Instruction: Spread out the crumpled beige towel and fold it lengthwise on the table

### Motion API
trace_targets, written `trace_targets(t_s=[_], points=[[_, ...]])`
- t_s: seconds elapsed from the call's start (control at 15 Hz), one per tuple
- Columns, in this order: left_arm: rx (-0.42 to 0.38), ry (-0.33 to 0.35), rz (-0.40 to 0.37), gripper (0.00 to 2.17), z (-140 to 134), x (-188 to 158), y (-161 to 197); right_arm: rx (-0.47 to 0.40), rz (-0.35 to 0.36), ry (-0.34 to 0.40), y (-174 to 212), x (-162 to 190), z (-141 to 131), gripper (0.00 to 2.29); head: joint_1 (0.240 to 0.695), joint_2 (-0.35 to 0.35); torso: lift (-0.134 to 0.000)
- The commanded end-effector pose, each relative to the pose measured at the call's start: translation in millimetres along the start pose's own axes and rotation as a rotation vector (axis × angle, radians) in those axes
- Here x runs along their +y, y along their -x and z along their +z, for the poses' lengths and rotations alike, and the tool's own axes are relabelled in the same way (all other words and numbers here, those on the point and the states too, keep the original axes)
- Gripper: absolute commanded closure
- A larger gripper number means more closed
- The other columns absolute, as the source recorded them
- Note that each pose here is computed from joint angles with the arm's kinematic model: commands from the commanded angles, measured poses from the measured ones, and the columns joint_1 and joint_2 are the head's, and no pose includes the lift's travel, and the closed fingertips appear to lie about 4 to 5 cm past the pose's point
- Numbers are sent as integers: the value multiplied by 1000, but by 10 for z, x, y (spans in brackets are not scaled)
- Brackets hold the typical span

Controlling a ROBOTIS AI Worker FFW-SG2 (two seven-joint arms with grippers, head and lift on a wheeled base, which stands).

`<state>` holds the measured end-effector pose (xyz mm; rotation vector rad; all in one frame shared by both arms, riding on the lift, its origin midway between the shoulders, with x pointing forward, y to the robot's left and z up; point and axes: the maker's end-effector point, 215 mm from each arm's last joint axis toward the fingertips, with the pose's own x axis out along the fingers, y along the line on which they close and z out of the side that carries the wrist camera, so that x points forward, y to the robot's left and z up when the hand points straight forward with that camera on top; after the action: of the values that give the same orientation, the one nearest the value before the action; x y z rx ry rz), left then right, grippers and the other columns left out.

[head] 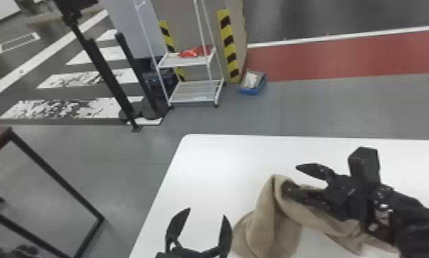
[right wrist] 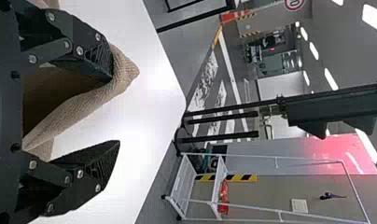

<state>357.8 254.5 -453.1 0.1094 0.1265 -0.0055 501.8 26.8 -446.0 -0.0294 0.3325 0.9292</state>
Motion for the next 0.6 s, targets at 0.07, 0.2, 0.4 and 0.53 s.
trace_targets(t_s=[0.07, 0.2, 0.4, 0.53], points=[[3, -1, 2, 137, -16, 8, 2, 21, -25, -11, -20, -36, -57, 29, 695, 350, 0], [3, -1, 2, 137, -16, 8, 2, 129, -111, -24, -33, -203, -311, 36, 695, 350, 0], [4, 0, 1, 137, -22, -2, 9, 272, -111, -13, -14, -199, -587, 16, 695, 330, 0], [4, -2, 4, 137, -25, 20, 21, 249, -56, -33, 6, -71, -503, -2, 695, 329, 0]])
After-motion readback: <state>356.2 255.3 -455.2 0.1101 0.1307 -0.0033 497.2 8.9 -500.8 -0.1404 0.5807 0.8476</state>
